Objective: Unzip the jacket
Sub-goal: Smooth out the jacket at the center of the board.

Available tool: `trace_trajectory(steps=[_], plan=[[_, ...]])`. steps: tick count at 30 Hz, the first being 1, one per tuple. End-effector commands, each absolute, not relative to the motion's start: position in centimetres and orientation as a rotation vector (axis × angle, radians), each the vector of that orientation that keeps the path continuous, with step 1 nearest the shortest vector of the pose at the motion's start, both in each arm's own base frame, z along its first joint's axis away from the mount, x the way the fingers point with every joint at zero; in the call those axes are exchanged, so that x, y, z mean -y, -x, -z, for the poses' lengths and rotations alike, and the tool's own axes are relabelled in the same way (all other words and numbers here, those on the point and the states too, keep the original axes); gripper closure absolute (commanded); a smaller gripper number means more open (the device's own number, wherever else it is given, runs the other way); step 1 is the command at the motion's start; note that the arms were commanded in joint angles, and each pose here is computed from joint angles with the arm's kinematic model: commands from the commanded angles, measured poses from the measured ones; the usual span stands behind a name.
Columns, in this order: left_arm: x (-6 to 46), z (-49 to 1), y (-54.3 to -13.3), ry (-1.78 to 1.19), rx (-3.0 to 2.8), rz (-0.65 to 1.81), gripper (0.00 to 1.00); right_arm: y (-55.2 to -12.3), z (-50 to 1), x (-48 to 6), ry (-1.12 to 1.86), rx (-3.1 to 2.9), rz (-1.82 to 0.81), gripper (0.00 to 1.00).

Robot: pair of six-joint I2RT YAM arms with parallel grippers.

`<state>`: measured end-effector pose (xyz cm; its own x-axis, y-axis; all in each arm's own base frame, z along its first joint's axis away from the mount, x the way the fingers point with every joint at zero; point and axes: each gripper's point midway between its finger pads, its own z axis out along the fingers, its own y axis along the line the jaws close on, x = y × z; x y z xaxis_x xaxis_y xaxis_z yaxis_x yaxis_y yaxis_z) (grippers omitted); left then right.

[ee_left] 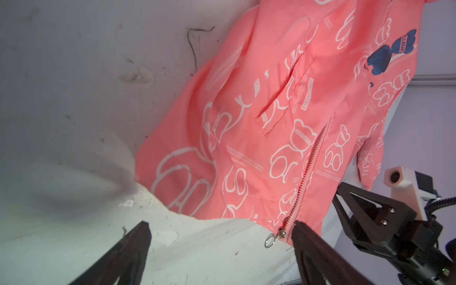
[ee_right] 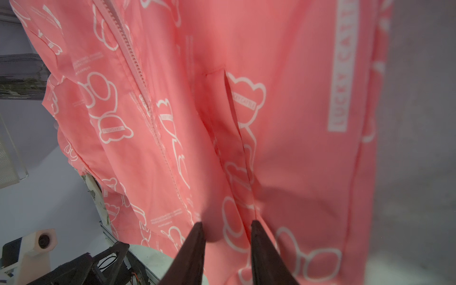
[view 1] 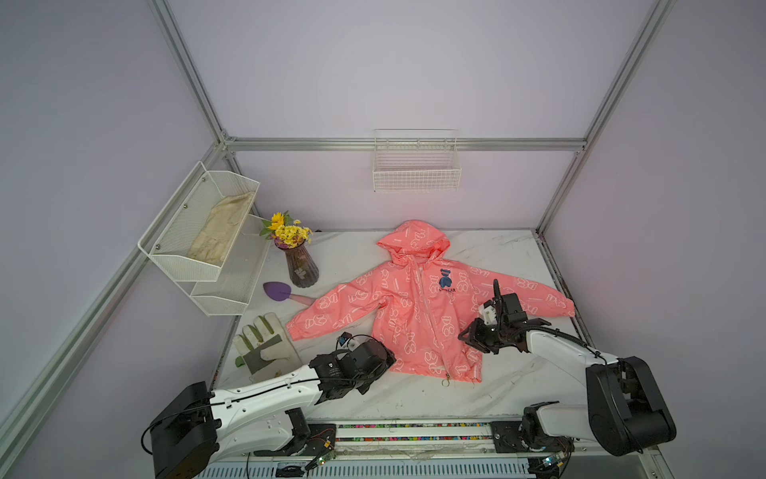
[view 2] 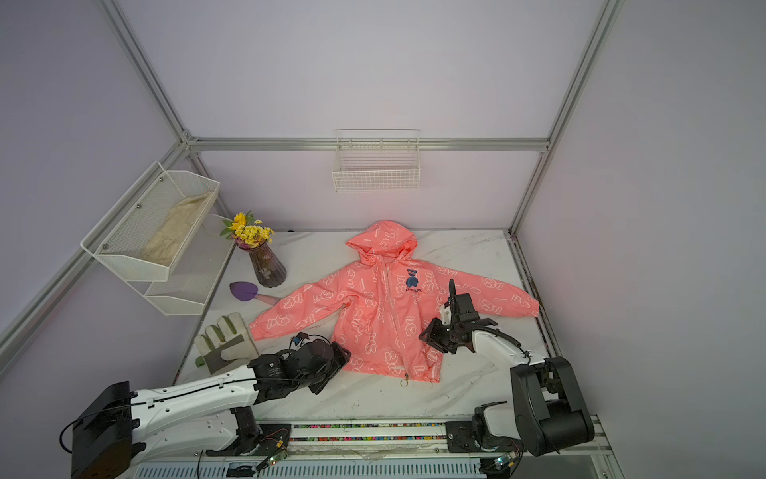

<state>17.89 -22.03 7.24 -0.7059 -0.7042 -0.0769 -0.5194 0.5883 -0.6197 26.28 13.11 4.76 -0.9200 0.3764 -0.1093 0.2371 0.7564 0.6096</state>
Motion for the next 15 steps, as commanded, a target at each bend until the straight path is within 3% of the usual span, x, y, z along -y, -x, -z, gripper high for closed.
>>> trace_trajectory(steps=[1, 8, 15], plan=[[22.5, -6.0, -18.1, 1.231, -2.402, 0.947, 0.12, -26.4, -4.4, -12.8, -0.453, -2.720, -0.882, 0.66], [22.3, -5.8, -19.4, 1.356, -2.220, 1.054, 0.31, -25.8, -4.3, -12.6, -0.441, -2.715, -0.873, 0.67], [22.6, -6.1, -20.3, 1.384, -2.160, 1.079, 0.43, -26.0, -4.2, -12.6, -0.426, -2.718, -0.869, 0.68]])
